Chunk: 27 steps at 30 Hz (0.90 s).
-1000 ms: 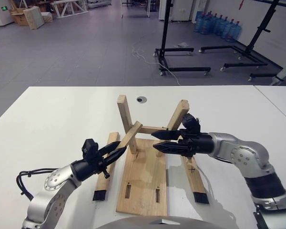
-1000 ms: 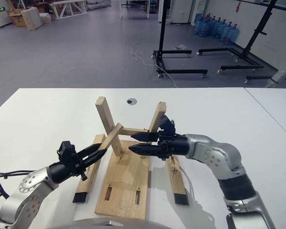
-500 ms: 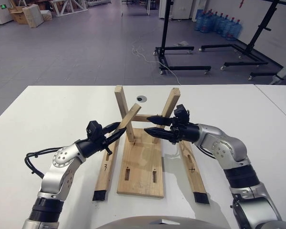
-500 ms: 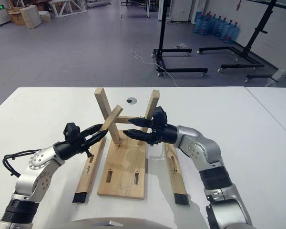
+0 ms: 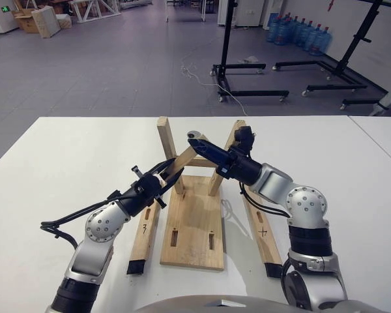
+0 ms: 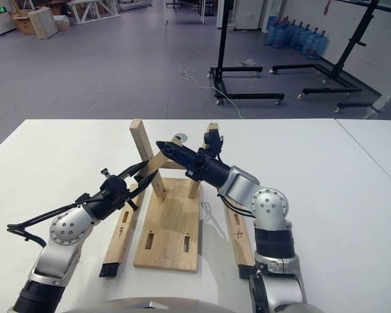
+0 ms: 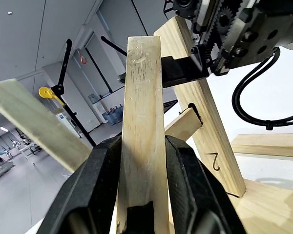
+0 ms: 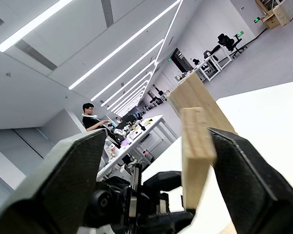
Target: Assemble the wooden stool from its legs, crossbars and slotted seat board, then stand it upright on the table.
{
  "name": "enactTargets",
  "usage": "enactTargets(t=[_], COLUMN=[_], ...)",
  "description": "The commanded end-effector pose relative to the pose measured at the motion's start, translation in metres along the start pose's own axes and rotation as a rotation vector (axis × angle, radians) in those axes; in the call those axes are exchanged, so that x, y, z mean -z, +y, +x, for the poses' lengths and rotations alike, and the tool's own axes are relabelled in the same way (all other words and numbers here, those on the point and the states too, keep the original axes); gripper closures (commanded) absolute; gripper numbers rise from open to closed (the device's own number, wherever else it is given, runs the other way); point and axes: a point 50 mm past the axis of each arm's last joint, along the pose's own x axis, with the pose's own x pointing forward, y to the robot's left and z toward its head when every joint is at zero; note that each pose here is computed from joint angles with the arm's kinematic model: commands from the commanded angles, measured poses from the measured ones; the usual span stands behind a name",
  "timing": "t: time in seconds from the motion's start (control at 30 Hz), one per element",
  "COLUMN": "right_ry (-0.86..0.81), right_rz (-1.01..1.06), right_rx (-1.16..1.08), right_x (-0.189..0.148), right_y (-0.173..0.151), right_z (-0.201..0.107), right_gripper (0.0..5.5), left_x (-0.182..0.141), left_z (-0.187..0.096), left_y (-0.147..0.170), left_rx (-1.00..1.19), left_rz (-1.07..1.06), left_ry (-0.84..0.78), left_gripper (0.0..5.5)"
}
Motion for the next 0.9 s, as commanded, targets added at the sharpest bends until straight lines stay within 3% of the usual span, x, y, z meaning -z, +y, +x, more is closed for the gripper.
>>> enactTargets(t=[0.03, 0.5, 0.83, 0.9], right_ry=[-0.002, -0.007, -0.037, -0.053], right_rz=[-0.008, -0.159, -0.179, -0.187], right_rx=[-0.016, 0.074, 0.045, 0.038], right_x=[-0.003, -0.004, -0.013, -0.017], right_y=[0.006, -0.004, 0.004, 0.009], right_z=[0.004, 0.012, 0.010, 0.006], right_gripper=[2.57, 5.06, 5.11, 5.11], left_x=[0.001, 0.000, 0.006, 0.008], left_z=[0.002, 0.001, -0.001, -0.002], left_y=[0.004, 0.005, 0.002, 0.003], left_rx=[-0.020, -0.025, -0.086, -0.130], left_rz=[0.013, -0.018, -0.049, -0.068], left_ry=[-0.006, -0.016, 0.024, 0.044], left_gripper=[4.22, 4.22, 4.22, 3.72])
